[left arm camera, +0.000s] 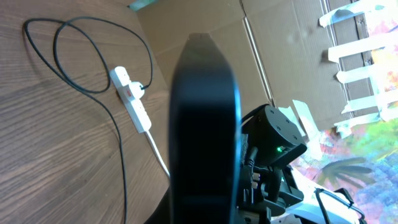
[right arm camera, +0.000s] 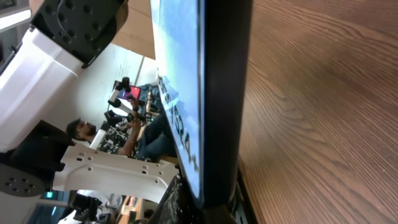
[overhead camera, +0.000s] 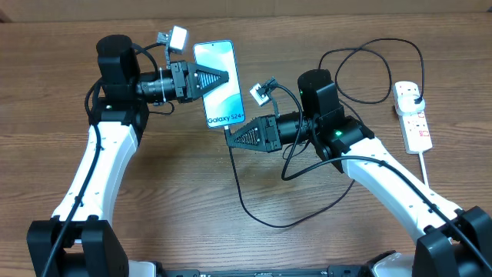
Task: Plug charger to phone and switch on socket
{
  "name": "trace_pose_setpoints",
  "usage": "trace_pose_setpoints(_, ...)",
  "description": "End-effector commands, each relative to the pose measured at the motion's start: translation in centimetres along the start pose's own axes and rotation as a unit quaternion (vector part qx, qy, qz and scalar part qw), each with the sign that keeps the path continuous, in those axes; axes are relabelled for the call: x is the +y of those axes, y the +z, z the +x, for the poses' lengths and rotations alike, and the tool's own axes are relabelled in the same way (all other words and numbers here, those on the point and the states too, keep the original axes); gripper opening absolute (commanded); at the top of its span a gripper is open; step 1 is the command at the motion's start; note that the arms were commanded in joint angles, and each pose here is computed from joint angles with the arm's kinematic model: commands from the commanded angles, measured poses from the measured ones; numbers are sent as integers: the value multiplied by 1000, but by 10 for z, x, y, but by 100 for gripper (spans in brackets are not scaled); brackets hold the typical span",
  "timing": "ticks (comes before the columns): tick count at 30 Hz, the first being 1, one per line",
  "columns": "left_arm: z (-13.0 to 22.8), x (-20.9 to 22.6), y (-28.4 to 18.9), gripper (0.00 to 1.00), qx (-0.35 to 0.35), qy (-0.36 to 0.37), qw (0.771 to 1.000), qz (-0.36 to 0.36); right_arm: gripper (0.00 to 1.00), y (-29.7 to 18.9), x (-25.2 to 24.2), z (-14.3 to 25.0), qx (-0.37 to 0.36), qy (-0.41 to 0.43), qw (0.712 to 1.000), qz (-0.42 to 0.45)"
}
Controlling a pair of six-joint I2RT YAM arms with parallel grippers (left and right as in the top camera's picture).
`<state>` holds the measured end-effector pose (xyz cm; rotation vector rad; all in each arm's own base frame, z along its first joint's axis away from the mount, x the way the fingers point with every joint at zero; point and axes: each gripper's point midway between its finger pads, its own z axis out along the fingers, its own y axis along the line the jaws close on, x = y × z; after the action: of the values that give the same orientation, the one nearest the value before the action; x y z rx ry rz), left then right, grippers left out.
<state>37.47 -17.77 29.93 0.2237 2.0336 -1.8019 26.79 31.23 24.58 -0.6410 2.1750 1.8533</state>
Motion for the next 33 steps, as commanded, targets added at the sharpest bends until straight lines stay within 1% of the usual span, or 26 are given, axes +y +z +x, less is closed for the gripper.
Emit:
trace_pose_setpoints(1,16,-16,2,4,48,27,997,44,4,-12,-2,-29,-57,-10,998,31)
trace_pose_setpoints(7,21,-20,2,4,60,44,996,57,4,-13,-2,-35,-70,-7,997,35)
trace_pose_setpoints(12,20,-20,2,4,59,43,996,57,4,-13,-2,-39,-78,-16,996,37)
trace_pose_setpoints(17,20,-20,2,4,61,7,997,54,4,-14,-2,-42,-84,-22,995,40)
trace_pose_setpoints(25,20,-20,2,4,61,8,997,55,4,-15,3,-50,-99,-46,993,38)
trace_pose_setpoints(33,23,-20,3,4,66,-2,996,55,4,-17,0,-57,-116,-43,991,48)
